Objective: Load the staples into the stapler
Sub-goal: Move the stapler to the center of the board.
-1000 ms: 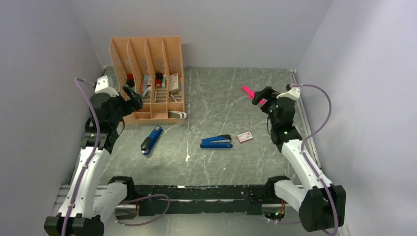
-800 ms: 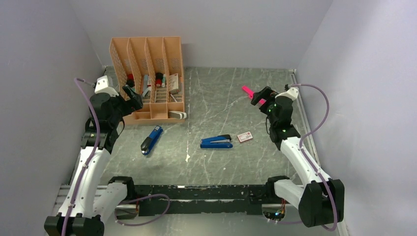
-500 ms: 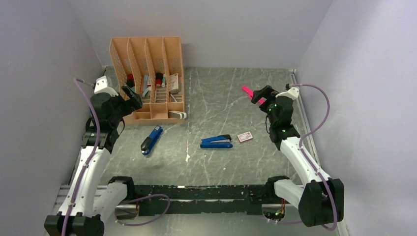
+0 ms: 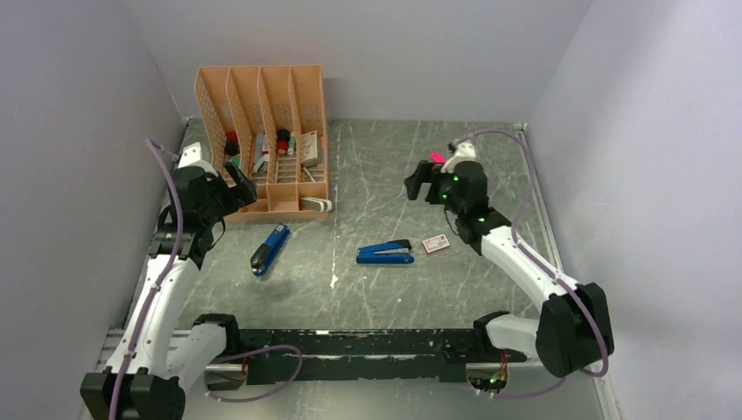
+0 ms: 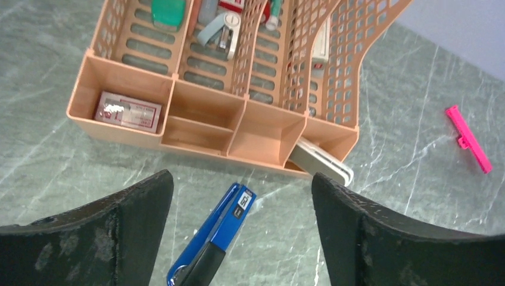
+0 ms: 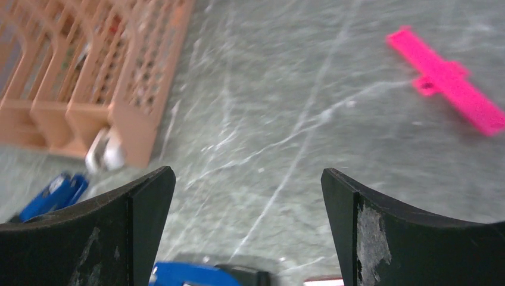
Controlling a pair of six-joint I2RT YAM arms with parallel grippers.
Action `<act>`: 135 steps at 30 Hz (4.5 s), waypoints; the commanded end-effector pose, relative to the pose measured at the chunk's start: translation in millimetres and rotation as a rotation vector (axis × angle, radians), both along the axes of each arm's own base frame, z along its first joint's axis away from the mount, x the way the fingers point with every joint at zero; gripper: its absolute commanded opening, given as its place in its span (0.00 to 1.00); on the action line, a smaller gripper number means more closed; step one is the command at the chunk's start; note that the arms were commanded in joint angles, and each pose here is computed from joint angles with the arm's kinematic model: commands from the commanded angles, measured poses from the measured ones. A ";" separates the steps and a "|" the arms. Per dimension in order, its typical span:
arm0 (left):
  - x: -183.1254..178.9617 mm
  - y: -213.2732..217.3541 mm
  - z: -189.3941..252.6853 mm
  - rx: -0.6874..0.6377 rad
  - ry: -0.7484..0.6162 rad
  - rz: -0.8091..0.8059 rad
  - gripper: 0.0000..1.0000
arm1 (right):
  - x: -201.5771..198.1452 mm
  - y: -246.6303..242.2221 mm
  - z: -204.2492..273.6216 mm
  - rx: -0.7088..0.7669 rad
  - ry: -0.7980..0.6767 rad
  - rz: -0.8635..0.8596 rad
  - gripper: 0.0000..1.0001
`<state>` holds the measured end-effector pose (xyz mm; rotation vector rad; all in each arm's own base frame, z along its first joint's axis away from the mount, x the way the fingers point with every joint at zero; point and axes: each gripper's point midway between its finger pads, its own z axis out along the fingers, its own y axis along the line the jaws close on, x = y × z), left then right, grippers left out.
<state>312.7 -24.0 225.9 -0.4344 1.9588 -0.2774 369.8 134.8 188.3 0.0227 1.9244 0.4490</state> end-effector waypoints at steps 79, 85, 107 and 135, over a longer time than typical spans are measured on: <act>-11.1 -177.6 -156.3 0.139 0.494 -0.230 0.72 | -75.6 76.4 -50.3 -0.038 0.064 0.213 0.94; -0.6 -147.9 -97.5 0.133 0.366 -0.150 0.80 | -108.8 125.3 -45.3 0.024 0.061 0.229 0.91; -63.2 -12.6 7.8 0.119 0.068 0.162 0.80 | -134.5 296.4 -101.5 -0.161 0.140 0.256 0.92; -69.7 5.7 7.2 0.268 0.112 0.173 0.77 | -145.3 290.3 -150.9 -0.359 0.164 0.392 0.46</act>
